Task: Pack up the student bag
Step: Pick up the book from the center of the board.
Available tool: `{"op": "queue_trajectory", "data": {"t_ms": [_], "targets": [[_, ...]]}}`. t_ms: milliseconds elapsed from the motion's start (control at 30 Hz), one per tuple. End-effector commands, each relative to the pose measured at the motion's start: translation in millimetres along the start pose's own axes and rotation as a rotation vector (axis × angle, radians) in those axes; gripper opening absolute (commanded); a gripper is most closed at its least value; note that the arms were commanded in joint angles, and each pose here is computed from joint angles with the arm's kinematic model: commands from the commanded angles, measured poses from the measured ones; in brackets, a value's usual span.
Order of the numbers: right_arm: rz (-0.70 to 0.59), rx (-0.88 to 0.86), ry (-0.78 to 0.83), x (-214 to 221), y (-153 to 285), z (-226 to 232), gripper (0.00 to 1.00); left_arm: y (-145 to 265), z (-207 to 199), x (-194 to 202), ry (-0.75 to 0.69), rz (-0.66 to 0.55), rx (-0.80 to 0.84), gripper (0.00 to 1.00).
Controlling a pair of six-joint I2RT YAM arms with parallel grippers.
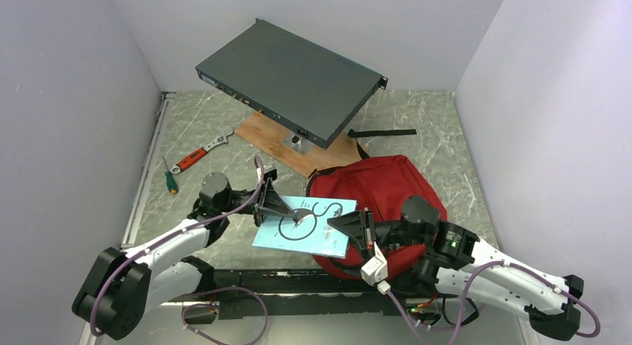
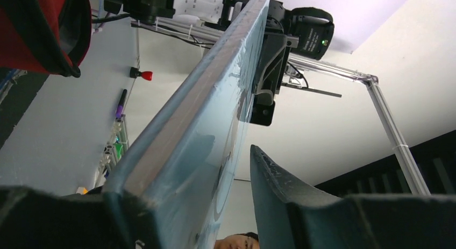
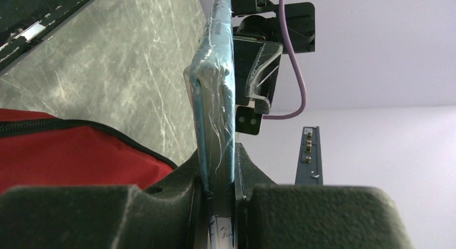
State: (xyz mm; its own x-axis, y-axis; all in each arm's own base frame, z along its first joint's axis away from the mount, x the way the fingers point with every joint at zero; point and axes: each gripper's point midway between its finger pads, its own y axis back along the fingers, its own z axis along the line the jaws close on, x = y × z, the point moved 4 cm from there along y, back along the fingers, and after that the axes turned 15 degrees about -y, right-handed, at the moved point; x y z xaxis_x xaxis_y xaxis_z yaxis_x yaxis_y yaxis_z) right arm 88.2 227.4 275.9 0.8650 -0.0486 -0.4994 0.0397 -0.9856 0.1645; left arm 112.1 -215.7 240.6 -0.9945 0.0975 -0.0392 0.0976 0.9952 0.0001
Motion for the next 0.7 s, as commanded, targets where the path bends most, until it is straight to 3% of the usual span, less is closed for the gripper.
{"op": "queue_trajectory", "data": {"t_ms": [0, 100, 233, 467, 667], "targets": [[-0.035, 0.121, 0.123, -20, 4, -32, 0.00, 0, -23, 3, -0.098, -0.021, 0.125, 0.39], [-0.008, 0.130, 0.126, -17, 2, -30, 0.00, -1, -27, 7, -0.096, -0.013, 0.158, 0.39], [0.029, 0.175, 0.138, -11, 2, -31, 0.00, -3, -31, 13, -0.110, -0.002, 0.185, 0.55], [0.033, 0.197, 0.134, -14, 9, -32, 0.00, 0, -39, 19, -0.158, 0.000, 0.216, 0.42], [0.045, 0.213, 0.127, -18, 15, -30, 0.00, 2, -38, 22, -0.160, 0.002, 0.250, 0.48]]}}
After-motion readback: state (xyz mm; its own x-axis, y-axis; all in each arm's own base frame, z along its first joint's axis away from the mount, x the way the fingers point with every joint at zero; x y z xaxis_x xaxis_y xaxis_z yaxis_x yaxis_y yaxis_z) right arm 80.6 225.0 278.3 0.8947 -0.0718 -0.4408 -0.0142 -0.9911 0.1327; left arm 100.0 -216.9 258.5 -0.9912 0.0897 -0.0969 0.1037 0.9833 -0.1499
